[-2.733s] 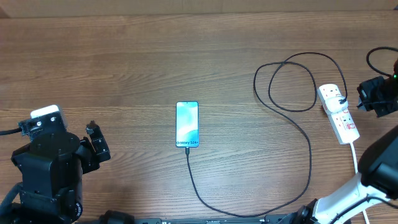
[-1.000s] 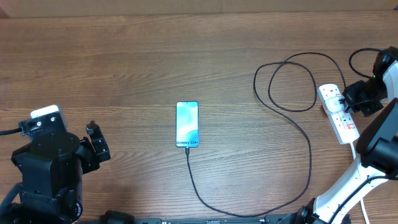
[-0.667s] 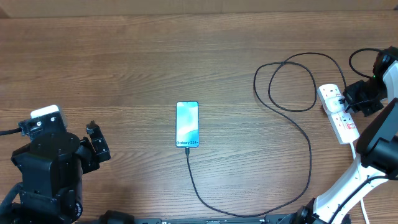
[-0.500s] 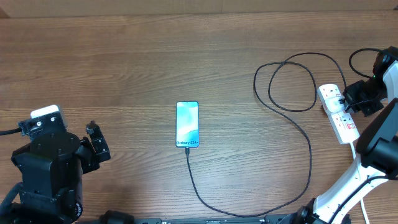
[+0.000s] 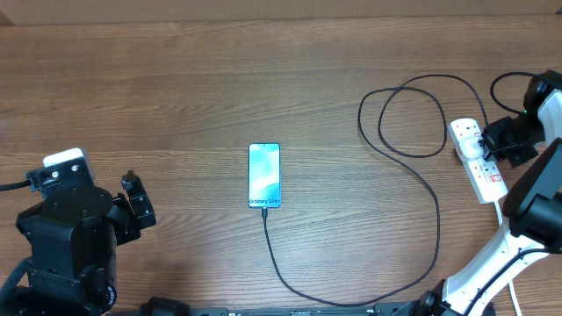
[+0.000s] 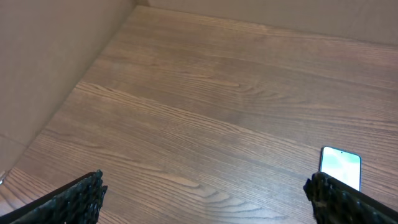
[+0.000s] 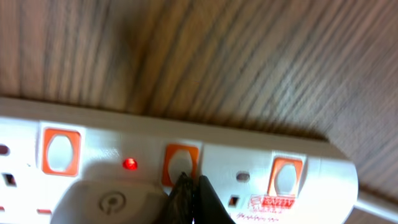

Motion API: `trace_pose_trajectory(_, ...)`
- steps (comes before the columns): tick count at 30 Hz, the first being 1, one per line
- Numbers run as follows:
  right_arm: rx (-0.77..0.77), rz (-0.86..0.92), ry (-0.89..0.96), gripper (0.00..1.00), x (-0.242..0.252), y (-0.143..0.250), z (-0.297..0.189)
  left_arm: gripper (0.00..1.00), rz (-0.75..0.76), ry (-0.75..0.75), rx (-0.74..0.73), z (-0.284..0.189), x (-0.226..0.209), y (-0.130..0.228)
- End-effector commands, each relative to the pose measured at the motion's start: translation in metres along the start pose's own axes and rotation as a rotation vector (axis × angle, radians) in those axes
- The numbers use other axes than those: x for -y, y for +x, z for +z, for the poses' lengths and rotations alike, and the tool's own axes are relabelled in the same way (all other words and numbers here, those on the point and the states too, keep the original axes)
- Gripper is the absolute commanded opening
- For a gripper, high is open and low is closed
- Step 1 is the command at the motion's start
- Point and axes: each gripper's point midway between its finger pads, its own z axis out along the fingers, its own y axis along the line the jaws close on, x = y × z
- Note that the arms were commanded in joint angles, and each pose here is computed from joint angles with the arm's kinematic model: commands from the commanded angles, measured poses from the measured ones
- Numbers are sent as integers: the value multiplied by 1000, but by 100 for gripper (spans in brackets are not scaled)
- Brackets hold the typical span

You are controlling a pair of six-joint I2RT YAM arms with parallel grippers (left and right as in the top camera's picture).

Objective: Plug charger to phone and switch on socket

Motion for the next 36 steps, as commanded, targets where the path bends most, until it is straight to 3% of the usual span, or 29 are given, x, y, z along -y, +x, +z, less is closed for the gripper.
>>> trace_pose_trajectory(1,-21,-6,-14,4,-7,4,-12,99,0,-9,2,1,0,0)
trace_pose_trajectory(8,165,123,49,4,24,-12,-100,100,0,-8,2,1,-1,0)
trace_pose_trajectory(13,333,165,-102,4,34,1,-181,99,-2,-8,4,0,-1,0)
trace_pose_trajectory(18,482,141,-413,4,36,43,-275,100,-7,-4,13,-2,-3,0)
trace_pose_trajectory(23,682,22,-948,4,25,105,-406,100,-20,4,33,-8,-6,0)
trace_pose_trajectory(27,905,-60,-1345,4,48,164,-519,100,-35,13,56,-15,-11,1)
trace_pose_trajectory(30,1111,-144,-1528,4,78,207,-582,100,-52,23,83,-23,-16,1)
trace_pose_trajectory(36,1277,-303,-1699,4,112,274,-626,99,-105,55,165,-47,-33,6)
